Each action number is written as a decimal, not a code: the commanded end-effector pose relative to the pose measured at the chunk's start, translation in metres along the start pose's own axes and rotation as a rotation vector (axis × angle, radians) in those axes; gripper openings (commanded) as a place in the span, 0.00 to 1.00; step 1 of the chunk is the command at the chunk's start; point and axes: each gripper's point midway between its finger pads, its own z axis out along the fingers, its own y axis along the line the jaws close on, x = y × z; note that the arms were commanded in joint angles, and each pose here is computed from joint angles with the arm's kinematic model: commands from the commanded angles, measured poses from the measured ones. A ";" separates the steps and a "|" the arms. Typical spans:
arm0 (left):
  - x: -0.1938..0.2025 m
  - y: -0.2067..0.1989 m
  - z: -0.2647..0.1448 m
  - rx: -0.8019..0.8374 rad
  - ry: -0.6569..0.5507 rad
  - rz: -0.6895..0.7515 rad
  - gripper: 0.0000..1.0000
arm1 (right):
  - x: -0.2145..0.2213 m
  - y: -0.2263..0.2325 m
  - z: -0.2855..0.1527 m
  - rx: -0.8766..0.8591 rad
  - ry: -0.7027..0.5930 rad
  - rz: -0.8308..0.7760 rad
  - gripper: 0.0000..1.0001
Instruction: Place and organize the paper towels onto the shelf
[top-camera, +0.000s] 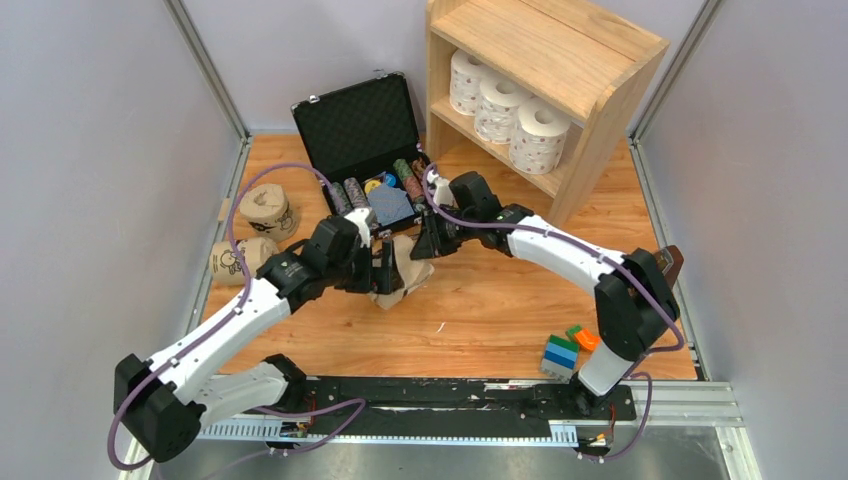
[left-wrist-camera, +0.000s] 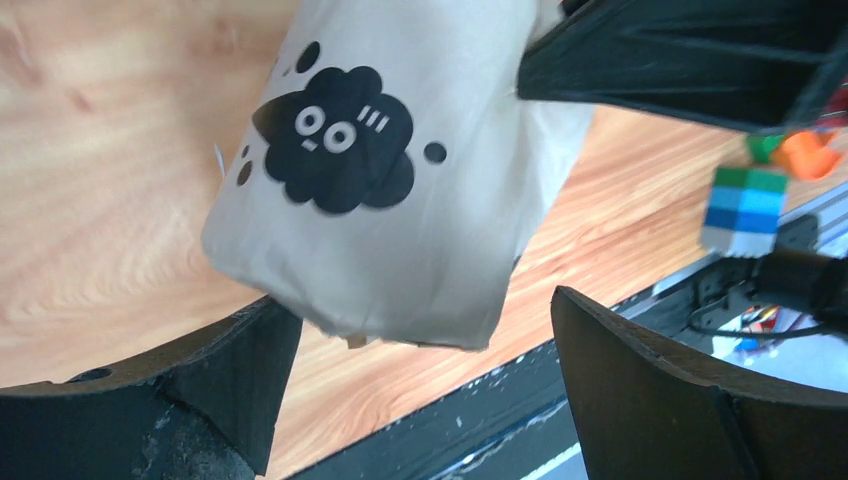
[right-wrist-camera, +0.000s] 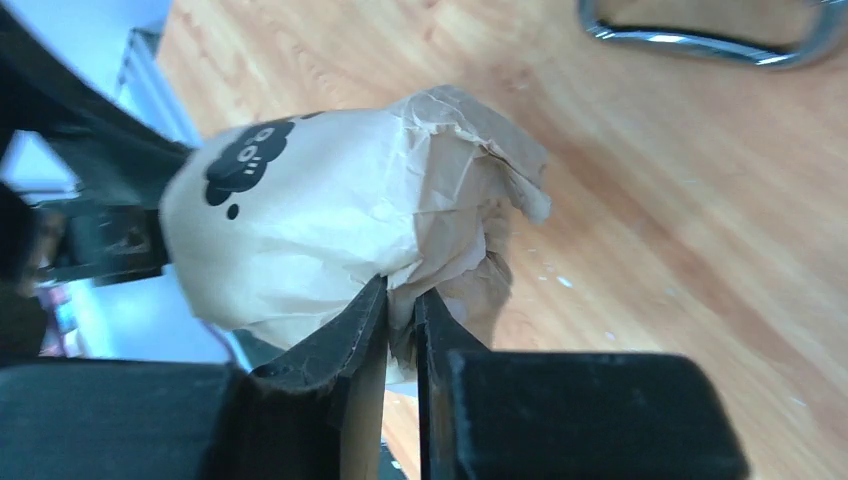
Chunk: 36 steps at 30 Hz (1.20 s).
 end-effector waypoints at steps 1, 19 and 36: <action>-0.078 -0.043 -0.046 0.122 -0.297 0.093 1.00 | -0.014 -0.018 -0.033 0.266 -0.055 -0.141 0.00; -0.071 0.065 -0.072 -0.271 -0.494 -0.012 1.00 | 0.005 -0.026 -0.048 0.665 -0.035 -0.389 0.07; -0.096 0.105 -0.165 -0.548 -0.787 0.160 1.00 | 0.032 0.072 -0.080 0.580 0.064 -0.493 0.71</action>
